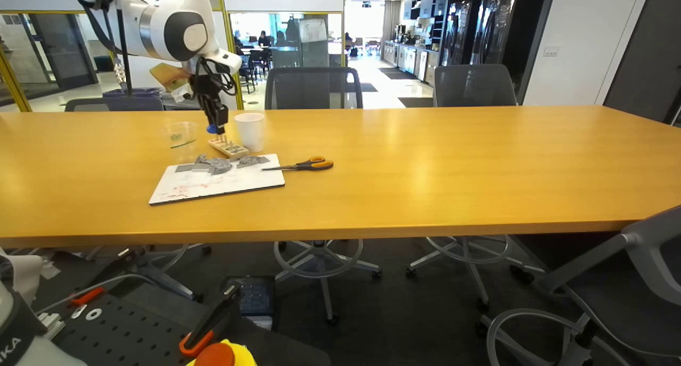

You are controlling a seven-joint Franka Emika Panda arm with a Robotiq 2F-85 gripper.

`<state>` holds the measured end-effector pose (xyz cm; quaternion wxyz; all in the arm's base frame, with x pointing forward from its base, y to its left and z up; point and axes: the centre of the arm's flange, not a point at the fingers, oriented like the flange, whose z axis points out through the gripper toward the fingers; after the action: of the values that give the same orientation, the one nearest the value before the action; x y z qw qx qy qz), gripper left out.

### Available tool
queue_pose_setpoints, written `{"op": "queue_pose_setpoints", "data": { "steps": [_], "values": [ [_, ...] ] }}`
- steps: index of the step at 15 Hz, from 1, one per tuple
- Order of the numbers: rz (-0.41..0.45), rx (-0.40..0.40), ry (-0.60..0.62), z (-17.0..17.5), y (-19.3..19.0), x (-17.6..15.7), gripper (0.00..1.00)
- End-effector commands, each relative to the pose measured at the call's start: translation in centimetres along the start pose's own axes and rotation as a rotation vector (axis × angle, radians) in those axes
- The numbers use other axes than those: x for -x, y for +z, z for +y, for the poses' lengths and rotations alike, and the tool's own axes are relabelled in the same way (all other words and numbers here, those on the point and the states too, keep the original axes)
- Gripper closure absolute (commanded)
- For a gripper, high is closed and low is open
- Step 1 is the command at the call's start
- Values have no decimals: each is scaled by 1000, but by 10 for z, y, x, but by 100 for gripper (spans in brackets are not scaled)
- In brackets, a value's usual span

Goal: Put the orange rings in the white cup, place the blue ring in the clear cup

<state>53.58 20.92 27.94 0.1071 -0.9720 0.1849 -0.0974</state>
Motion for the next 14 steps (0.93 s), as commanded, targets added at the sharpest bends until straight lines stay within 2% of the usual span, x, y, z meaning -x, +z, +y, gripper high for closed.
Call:
{"op": "queue_pose_setpoints", "data": {
  "steps": [1,14],
  "values": [
    [39,-9,-29,-25,-21,13,80],
    [48,-15,-150,-76,-22,62,80]
  ]
}}
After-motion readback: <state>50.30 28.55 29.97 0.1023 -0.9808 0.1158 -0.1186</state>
